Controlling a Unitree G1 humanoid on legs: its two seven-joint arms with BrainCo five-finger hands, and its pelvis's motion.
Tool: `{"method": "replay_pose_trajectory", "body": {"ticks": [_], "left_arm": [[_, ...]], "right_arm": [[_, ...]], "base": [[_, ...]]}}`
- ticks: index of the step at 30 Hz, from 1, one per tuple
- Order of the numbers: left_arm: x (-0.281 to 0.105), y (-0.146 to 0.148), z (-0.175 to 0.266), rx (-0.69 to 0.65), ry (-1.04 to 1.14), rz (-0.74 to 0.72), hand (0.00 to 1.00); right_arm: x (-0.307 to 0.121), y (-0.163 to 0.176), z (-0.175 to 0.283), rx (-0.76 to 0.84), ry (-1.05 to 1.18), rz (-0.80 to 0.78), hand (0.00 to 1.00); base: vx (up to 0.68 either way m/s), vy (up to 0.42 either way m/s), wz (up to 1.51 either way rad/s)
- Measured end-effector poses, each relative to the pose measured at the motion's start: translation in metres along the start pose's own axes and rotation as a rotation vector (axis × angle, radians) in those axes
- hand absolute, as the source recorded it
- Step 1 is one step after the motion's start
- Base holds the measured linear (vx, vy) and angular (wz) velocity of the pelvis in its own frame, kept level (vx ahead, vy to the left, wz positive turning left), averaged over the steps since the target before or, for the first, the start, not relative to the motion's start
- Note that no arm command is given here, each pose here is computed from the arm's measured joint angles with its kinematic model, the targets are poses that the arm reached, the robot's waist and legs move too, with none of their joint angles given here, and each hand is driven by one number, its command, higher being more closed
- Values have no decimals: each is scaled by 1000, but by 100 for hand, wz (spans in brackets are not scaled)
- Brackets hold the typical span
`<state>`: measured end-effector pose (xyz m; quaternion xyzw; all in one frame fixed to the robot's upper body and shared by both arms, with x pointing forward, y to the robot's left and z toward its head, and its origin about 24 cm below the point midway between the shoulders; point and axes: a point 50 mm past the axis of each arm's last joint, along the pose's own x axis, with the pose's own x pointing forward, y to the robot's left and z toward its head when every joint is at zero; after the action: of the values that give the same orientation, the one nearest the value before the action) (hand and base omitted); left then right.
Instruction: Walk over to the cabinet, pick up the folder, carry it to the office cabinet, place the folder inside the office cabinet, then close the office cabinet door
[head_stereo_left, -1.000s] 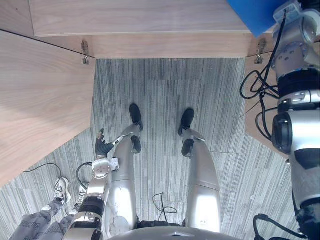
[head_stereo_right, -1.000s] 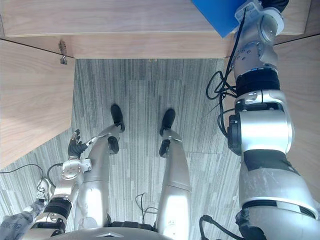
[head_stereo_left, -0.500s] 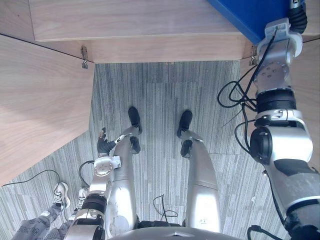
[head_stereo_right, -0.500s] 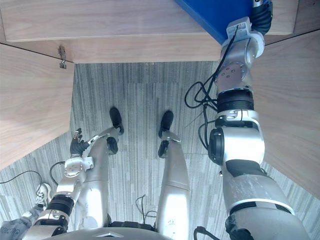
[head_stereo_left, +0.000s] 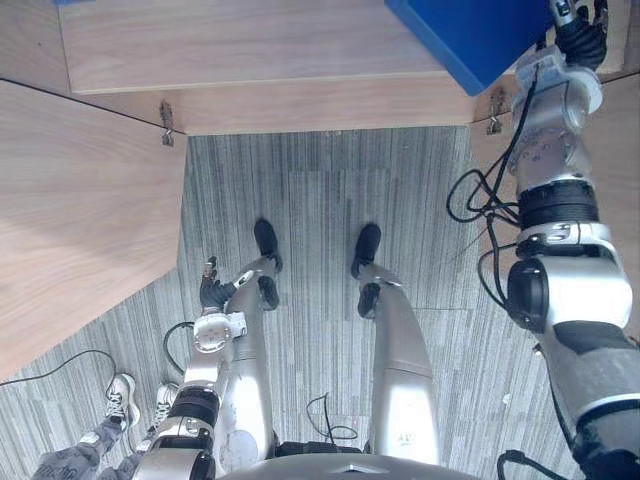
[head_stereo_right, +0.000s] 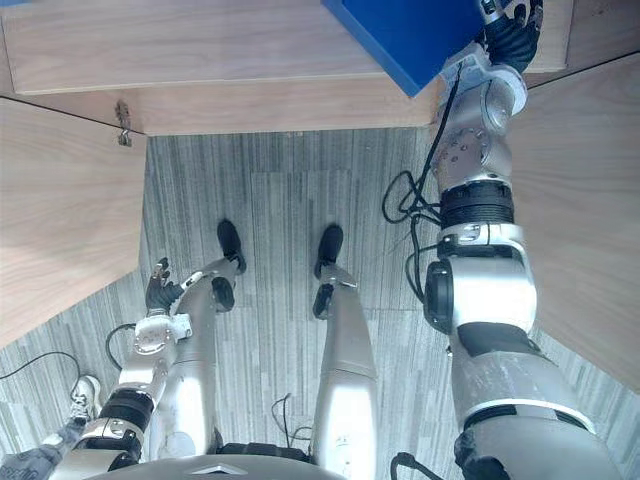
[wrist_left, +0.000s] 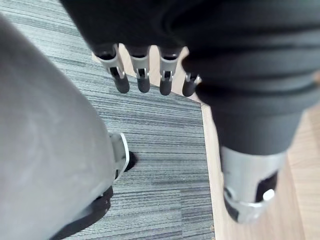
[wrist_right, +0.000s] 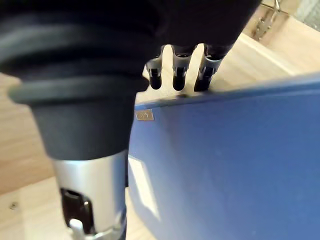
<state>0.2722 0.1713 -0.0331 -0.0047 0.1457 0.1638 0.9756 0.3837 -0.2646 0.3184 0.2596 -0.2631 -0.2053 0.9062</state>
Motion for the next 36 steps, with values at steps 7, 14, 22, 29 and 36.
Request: {"method": "replay_pose_trajectory", "body": {"ticks": [7,14,22,29,36], "left_arm": [[1,5,-7,2,31,20,0],[3,7,-11,3,56,32,0],[3,7,-7,48,35,43,0],[0,6,-4,114,-8,26,0],[-1,10,-4,135,-19,33,0]], "right_arm": [[9,4,17,-175,-60,6,0],[8,2,15,-220,-70,5,0],[-35,-44,22,-594,-364,-20,100],[-56,-67,16,-920,-473,-27,100],[-65,-66,-6,-1097,-466,49,100]], "base": [[0,-7,-3],[8,-11,-1],[0,0,0],[-1,-13,2],[27,-17,2]]}}
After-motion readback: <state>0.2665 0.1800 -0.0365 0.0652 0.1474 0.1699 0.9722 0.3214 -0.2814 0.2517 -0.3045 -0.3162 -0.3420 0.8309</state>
